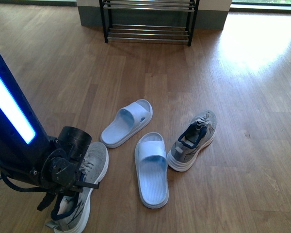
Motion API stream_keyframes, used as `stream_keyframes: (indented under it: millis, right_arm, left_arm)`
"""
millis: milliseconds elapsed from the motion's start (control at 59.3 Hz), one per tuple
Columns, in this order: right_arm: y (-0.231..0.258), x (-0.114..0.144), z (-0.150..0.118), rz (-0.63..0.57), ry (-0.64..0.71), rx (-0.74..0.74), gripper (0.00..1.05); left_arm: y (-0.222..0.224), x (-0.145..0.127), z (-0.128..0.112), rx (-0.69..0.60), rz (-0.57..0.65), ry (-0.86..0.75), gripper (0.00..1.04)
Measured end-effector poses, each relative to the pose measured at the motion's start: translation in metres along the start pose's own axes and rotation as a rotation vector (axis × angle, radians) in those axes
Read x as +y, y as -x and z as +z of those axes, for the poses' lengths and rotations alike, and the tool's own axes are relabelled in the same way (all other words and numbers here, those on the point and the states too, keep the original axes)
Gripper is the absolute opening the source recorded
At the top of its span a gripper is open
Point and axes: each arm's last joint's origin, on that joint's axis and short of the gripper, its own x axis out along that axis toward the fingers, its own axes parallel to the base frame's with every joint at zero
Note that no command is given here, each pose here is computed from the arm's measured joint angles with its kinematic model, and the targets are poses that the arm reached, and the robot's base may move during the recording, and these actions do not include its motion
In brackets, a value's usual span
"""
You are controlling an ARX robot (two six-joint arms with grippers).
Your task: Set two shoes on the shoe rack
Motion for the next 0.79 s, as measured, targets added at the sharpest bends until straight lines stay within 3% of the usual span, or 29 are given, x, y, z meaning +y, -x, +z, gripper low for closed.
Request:
stream_keyframes:
  millis: [236,506,792]
  right_arm:
    - [0.000,0.000,0.000,0.000,0.000,0.000,0.95]
    - [0.000,0.000,0.000,0.000,0.000,0.000,0.95]
    - [0.000,0.000,0.000,0.000,0.000,0.000,0.95]
  left_arm:
    - [0.036,0.014,0.002,-0.038,-0.028,0.062,0.02]
    - [0.134,0.053,0.033,-0.245,-0.095,0.201,0.02]
    - [0.216,0.094,0.014,-0.408,-0.066,0.281,0.02]
